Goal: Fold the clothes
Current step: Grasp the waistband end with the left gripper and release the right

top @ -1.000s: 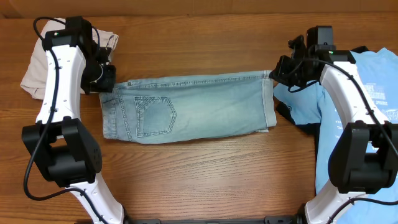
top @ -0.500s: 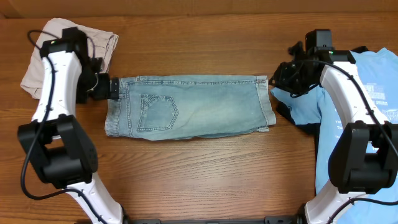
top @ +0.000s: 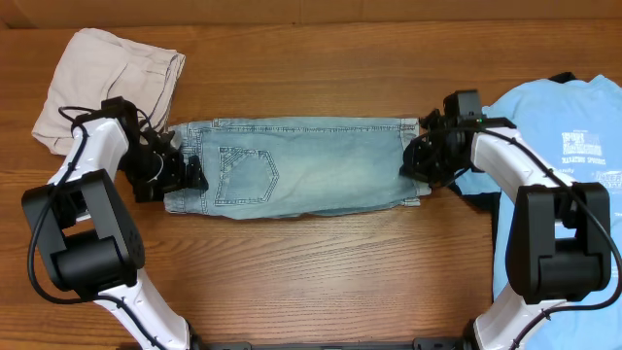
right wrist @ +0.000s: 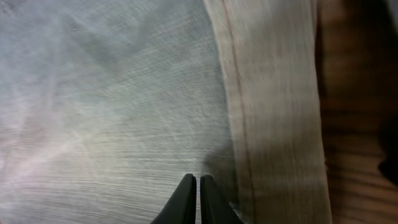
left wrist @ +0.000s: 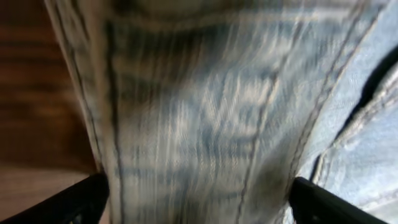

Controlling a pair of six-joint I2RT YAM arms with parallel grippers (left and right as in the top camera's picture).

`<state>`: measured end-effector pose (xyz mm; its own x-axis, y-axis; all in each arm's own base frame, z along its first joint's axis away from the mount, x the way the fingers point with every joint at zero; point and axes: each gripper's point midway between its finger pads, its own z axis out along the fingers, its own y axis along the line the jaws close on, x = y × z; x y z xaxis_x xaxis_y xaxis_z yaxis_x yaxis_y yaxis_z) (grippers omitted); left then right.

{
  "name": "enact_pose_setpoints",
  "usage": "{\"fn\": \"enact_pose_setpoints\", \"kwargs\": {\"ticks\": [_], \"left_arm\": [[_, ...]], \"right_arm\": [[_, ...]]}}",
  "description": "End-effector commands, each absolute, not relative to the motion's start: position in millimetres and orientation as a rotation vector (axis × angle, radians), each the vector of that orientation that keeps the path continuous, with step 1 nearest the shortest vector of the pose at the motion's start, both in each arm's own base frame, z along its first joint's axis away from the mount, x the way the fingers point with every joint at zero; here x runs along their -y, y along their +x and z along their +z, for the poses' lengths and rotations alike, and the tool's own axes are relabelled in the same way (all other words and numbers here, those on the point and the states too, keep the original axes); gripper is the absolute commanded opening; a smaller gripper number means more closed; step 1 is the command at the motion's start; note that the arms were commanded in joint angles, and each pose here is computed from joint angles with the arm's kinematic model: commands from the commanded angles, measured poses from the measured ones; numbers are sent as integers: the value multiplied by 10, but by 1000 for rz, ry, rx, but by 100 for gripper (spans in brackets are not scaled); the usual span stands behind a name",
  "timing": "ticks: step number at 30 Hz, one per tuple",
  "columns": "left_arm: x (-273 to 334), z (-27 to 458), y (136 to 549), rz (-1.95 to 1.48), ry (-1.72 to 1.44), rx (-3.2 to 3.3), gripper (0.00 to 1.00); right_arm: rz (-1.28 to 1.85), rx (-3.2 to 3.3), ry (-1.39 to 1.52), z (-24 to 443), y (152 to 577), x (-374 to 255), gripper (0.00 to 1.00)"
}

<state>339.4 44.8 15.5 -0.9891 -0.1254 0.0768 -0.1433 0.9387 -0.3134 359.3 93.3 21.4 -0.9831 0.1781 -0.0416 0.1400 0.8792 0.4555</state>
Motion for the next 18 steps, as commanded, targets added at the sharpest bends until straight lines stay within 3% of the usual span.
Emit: {"fn": "enact_pose_setpoints", "kwargs": {"ticks": [1, 4, 6, 12, 18], "left_arm": [[-402, 79, 3425, 533, 233, 3052, 89], [-349, 17, 3499, 574, 276, 3079, 80], [-209, 8, 3535, 685, 260, 3082, 69], [3, -9, 3496, 764, 213, 3054, 4], [-338, 94, 3316, 529, 337, 2978, 4]], "right_arm": [[724, -2965, 294, 186, 3571, -926, 7], [724, -2959, 291, 180, 3581, -926, 7], [724, -2948, 286, 184, 3608, -927, 7], [723, -2946, 285, 185, 3612, -926, 7], [725, -2951, 288, 184, 3599, -927, 6]]}}
